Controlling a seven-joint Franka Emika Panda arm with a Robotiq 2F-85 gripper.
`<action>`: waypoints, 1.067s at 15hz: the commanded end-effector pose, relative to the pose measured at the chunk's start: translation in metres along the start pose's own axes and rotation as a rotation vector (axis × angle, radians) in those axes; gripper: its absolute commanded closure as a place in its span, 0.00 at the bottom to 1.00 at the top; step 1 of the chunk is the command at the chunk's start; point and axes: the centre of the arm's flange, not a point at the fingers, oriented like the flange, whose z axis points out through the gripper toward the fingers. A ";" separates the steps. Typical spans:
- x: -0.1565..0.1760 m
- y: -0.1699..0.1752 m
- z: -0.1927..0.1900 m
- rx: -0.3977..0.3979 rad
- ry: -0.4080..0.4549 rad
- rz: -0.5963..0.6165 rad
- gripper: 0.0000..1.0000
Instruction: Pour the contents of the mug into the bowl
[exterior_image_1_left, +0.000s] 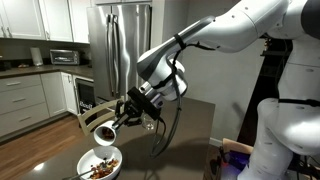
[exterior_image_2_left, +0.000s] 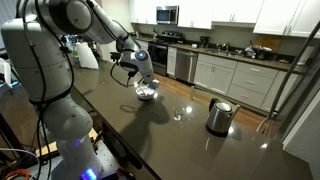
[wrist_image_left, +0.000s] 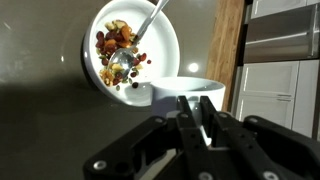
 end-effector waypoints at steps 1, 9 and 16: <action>-0.014 -0.009 -0.002 0.030 0.031 -0.073 0.94; -0.035 -0.003 0.000 0.033 0.043 -0.154 0.94; -0.034 -0.002 0.004 0.007 0.024 -0.149 0.84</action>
